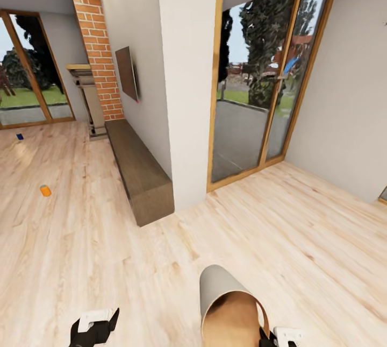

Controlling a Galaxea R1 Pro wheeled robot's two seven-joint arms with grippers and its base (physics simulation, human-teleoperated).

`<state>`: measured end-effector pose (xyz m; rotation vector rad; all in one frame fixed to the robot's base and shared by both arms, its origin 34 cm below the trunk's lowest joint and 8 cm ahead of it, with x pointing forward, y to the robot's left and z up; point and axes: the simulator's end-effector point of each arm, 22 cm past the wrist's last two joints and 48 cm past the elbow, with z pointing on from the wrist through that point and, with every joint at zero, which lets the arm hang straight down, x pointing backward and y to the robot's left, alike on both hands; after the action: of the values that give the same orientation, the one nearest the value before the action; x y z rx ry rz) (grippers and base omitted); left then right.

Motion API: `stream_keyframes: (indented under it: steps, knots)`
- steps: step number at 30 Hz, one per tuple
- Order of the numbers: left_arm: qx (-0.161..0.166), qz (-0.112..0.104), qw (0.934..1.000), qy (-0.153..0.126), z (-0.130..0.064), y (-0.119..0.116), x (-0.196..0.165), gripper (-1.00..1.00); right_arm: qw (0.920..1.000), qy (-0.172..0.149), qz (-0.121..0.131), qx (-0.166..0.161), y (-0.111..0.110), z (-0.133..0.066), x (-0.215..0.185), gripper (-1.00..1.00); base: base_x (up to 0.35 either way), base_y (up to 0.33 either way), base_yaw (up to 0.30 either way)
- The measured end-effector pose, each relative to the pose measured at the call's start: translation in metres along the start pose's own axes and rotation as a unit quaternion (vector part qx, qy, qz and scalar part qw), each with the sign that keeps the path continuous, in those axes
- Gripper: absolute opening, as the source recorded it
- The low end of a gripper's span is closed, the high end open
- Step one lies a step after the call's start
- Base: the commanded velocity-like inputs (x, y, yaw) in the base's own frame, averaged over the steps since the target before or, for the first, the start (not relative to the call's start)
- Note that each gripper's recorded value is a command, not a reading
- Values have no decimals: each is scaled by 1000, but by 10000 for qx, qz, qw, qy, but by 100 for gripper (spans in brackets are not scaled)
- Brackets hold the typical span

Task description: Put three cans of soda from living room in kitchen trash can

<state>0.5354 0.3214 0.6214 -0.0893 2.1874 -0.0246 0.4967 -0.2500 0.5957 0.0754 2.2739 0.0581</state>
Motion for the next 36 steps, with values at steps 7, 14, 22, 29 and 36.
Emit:
stream_keyframes:
  steps: [7, 14, 22, 29, 36]
  knots:
    - [-22, -17, 10000, -14, 0, 2, -2, 100, 9996, -274, -17, 16, -1, 0, -26, -100, 324, 0, 245]
    - [-32, -28, 10000, -10, 0, 3, -3, 100, 9986, -520, -36, 20, -1, 0, -49, -100, 325, 0, 245]
    - [-36, -31, 10000, -19, 0, 4, -4, 100, 9984, -557, -41, 12, 0, -1, -52, -100, 325, 0, 245]
    - [-38, -34, 10000, -35, -1, 4, -5, 100, 9984, -563, -42, 12, 0, -1, -53, -100, 325, 0, 245]
    - [-50, -43, 10000, -69, 0, 7, -10, 100, 9983, -573, -53, 1, 0, -1, -54, -100, 325, 0, 245]
